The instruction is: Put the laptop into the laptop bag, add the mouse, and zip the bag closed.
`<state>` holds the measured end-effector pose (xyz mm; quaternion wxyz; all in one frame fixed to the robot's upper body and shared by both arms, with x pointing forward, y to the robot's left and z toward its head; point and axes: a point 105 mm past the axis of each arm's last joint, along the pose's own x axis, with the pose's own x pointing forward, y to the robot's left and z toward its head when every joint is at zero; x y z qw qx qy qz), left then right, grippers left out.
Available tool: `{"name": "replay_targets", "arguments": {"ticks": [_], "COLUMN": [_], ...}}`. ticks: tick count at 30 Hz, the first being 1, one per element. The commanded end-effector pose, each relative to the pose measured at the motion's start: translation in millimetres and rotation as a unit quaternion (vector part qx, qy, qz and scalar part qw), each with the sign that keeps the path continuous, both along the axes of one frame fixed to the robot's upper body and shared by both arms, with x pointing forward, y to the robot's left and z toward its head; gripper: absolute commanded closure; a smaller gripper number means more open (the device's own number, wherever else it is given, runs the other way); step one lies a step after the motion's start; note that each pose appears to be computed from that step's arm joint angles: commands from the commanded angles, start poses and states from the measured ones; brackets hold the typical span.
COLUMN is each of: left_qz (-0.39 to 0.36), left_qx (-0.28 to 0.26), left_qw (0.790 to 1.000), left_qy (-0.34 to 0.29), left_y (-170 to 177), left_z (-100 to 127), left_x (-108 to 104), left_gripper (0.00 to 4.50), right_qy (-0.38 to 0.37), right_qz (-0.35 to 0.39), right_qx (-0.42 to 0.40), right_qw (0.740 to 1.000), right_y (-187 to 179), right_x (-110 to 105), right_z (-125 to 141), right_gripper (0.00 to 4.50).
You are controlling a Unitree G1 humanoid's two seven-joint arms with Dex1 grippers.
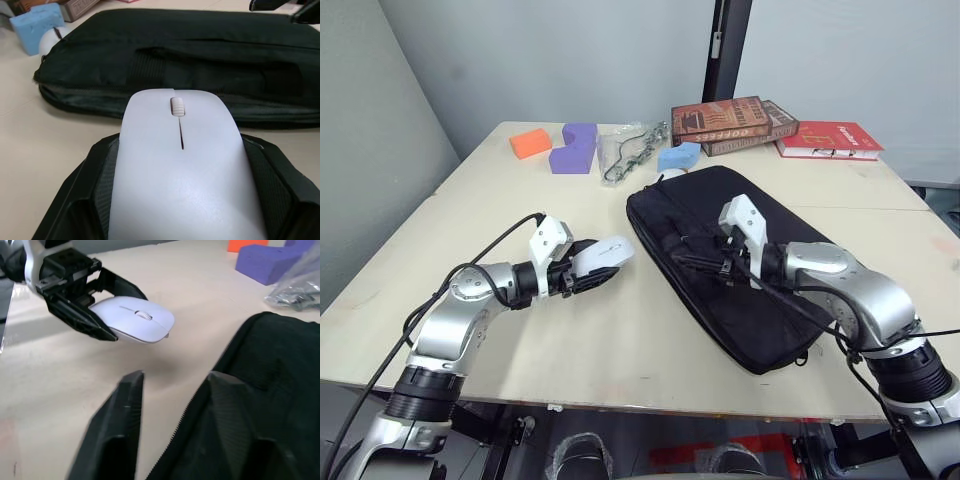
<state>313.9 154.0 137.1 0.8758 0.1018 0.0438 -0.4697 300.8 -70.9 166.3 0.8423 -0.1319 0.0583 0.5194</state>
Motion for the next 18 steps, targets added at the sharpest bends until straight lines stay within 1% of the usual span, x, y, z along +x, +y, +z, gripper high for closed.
{"name": "replay_targets", "arguments": {"ticks": [1,3,4,7,11,12,14,18], "left_qz": [-0.003,-0.001,0.001,0.005,0.014,0.016,0.018,0.019], "left_qx": [-0.002,-0.001,0.0,0.003,0.003,0.005,0.006,0.004], "left_qw": [1.0,1.0,1.0,1.0,1.0,1.0,1.0,1.0], "left_qy": [-0.025,-0.024,-0.024,-0.021,-0.018,-0.018,-0.016,-0.014], "left_y": [3,4,5,6,9,10,10,10], "left_z": [14,14,14,12,12,12,12,13], "left_x": [-4,-4,-4,-9,-12,-13,-15,-18], "left_gripper": [1.63,1.63,1.63,1.63,1.63,1.63,1.63,1.63], "right_qy": [-0.03,-0.045,-0.045,-0.069,-0.086,-0.09,-0.089,-0.093], "right_qz": [0.025,0.024,0.027,0.025,0.011,-0.002,-0.007,-0.018], "right_qx": [-0.026,-0.046,-0.052,-0.104,-0.131,-0.131,-0.13,-0.129], "right_qw": [0.999,0.998,0.997,0.992,0.987,0.987,0.987,0.987], "right_y": [15,20,23,28,24,23,22,22], "right_x": [-1,4,5,11,15,18,19,22], "right_z": [-8,-15,-19,-39,-48,-49,-51,-51], "right_gripper": [0.89,0.24,0.05,0.05,0.05,0.28,0.9,2.22]}}
